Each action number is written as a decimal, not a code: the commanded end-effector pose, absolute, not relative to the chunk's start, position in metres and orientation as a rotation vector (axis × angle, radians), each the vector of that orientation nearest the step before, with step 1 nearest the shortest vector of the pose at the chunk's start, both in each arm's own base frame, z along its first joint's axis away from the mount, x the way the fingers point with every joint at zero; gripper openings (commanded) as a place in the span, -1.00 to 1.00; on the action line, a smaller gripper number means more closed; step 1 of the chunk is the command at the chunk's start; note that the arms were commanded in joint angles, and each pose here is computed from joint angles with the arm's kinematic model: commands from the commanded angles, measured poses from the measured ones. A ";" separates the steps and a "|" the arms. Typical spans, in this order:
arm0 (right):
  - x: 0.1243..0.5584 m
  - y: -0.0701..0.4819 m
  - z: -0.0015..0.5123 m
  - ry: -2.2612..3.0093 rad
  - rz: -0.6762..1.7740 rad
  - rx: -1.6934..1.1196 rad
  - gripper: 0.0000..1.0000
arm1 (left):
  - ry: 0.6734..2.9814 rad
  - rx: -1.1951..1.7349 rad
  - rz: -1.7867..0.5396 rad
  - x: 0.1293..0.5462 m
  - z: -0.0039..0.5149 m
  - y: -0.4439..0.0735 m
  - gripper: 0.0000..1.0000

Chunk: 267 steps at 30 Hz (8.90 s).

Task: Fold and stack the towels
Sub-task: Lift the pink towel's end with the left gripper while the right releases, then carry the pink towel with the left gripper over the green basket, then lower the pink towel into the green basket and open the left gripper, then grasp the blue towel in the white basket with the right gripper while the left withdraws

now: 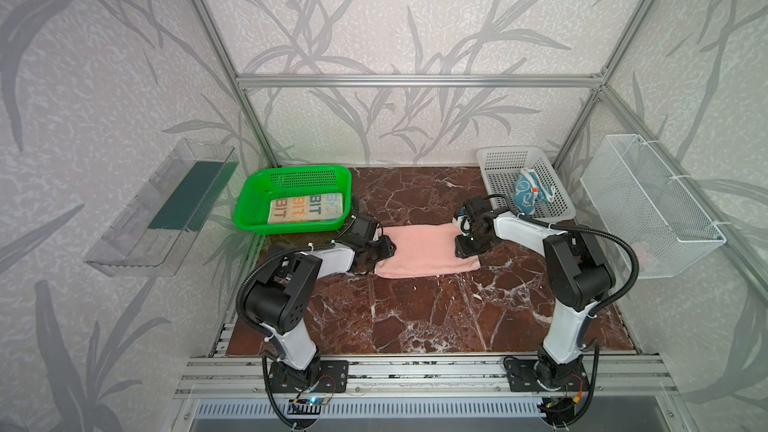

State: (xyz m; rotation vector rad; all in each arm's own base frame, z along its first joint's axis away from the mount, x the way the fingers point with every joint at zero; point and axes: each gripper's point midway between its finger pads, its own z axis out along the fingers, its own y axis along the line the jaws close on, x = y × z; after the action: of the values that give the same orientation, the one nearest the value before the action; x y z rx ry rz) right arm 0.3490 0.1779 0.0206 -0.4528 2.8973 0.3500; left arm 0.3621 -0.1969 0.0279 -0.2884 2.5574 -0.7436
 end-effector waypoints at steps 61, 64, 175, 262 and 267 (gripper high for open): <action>0.343 0.185 0.117 2.205 0.410 -0.434 0.98 | 2.445 0.023 0.631 0.509 0.287 -0.014 -1.00; 0.343 0.187 0.112 2.216 0.403 -0.444 0.98 | 2.432 -0.009 0.645 0.507 0.295 -0.001 -1.00; 0.324 0.244 0.081 2.322 0.325 -0.730 0.98 | 2.508 -0.323 1.269 0.522 0.115 0.221 0.30; 0.530 -0.032 0.068 2.475 -0.435 0.186 0.15 | 2.309 0.429 -0.221 0.411 0.190 -0.216 0.92; 0.530 -0.033 0.077 2.461 -0.441 0.167 -0.29 | 2.325 0.437 -0.219 0.410 0.182 -0.217 0.92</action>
State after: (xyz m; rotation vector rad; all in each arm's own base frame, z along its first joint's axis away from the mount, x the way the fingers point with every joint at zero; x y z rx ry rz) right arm 0.5232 -0.0326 0.0568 0.1651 2.5055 -0.4523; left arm 0.4139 -0.2172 0.1808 0.4405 2.3276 -0.2219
